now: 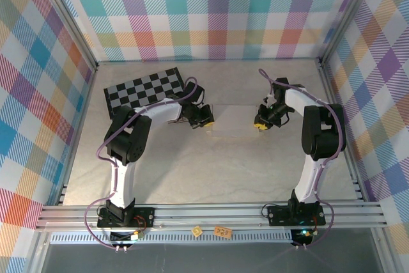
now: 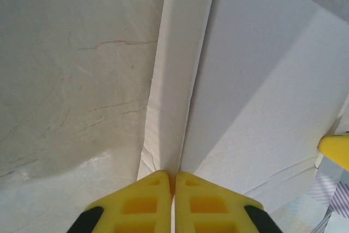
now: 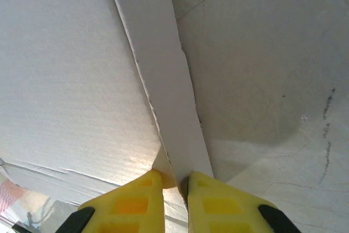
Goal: Fold the paper box
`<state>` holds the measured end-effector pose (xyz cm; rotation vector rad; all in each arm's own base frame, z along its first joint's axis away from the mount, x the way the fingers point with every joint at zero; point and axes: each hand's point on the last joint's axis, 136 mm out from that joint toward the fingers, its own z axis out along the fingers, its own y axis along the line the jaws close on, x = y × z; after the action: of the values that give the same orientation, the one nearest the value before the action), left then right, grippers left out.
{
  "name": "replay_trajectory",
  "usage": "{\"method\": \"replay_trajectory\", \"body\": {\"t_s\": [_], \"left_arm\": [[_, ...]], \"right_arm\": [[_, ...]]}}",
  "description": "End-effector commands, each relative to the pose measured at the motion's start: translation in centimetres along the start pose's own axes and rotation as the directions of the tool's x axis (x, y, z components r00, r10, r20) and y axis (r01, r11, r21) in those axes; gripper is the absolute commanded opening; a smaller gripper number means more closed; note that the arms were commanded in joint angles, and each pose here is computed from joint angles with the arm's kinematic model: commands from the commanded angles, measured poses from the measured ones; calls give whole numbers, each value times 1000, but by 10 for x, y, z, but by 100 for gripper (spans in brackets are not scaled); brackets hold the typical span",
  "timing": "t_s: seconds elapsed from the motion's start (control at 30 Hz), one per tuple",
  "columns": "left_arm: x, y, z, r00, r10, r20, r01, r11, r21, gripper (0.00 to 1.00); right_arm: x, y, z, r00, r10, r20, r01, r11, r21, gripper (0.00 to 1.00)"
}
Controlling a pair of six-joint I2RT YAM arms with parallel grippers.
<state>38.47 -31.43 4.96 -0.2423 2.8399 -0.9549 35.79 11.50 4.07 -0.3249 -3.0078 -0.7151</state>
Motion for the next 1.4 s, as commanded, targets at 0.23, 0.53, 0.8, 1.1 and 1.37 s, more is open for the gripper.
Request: {"method": "replay_trajectory", "body": {"t_s": [0.23, 0.53, 0.8, 1.1, 1.37], "left_arm": [[44, 3, 25, 992, 7, -122, -12, 999, -39, 0], [45, 9, 17, 990, 43, -132, -55, 995, -82, 0], [34, 18, 1, 990, 54, -128, -59, 998, -32, 0], [24, 21, -12, 983, 31, -181, -3, 988, 153, 0], [18, 24, -17, 978, -35, -206, 72, 982, 174, 0]], "right_arm": [[19, 10, 24, 997, 12, -81, -14, 1000, -28, 13], [14, 6, 18, 998, -2, -64, 2, 1000, 4, 16], [-4, 12, -15, 999, 0, 36, 1, 1000, -28, 42], [-15, 23, -38, 995, 69, 75, -52, 976, -212, 68], [-12, 31, -44, 989, 123, 77, -80, 908, -412, 80]]}}
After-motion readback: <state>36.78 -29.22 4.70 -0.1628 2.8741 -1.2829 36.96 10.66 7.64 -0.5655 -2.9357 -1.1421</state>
